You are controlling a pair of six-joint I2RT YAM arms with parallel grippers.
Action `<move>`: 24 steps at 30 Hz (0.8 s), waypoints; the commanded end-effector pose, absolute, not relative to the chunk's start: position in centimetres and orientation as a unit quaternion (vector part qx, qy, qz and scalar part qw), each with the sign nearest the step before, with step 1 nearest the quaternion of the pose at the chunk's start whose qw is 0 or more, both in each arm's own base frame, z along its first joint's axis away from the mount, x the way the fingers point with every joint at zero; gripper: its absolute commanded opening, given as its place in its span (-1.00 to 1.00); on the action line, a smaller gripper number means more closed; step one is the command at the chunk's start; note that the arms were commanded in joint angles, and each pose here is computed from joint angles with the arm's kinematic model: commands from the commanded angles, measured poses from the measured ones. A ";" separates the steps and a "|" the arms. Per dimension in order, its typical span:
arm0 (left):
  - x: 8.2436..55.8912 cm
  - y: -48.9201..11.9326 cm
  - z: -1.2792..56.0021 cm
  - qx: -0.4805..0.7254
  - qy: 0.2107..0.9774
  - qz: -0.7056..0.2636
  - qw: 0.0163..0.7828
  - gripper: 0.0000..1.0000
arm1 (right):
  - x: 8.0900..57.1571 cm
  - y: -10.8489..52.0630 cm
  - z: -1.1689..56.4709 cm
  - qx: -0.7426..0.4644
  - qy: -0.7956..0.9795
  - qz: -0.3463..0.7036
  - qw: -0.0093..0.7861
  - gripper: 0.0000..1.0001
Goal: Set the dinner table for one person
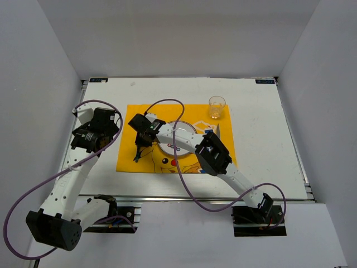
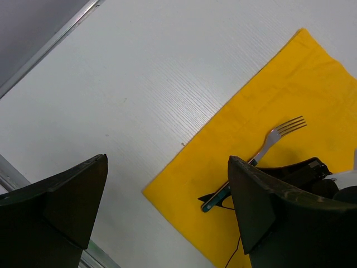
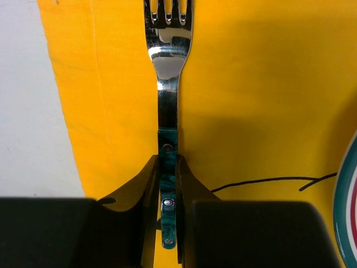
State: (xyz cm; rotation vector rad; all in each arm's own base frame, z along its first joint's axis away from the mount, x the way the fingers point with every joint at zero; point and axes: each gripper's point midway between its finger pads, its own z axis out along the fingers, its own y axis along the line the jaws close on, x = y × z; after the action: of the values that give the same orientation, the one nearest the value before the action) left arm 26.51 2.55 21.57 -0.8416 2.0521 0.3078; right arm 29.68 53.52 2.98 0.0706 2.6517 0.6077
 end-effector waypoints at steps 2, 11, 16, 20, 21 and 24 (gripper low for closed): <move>26.5 2.6 22.2 -0.340 0.818 0.114 0.450 0.96 | 29.0 53.3 4.6 0.035 0.951 0.219 0.216 -1.00; 26.6 2.5 22.1 -0.335 0.821 0.110 0.449 0.96 | 28.9 53.1 3.9 0.032 0.954 0.212 0.211 -1.00; 26.7 2.3 22.1 -0.334 0.821 0.106 0.450 0.96 | 29.0 53.0 4.2 0.022 0.953 0.213 0.215 -0.58; 26.7 2.4 22.0 -0.334 0.822 0.109 0.448 0.96 | 29.4 53.1 5.1 0.017 0.950 0.217 0.225 -0.42; 26.7 2.4 22.1 -0.335 0.821 0.108 0.450 0.96 | 29.4 53.1 5.2 0.017 0.950 0.215 0.227 -0.36; 26.5 2.5 22.3 -0.338 0.818 0.109 0.453 0.96 | 29.4 53.3 5.9 0.011 0.948 0.221 0.230 0.25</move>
State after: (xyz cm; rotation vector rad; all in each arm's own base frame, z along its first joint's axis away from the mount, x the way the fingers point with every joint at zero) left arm 26.84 2.16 21.80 -0.8234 2.0513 0.2754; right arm 29.59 53.80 3.60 0.0641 2.6325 0.6216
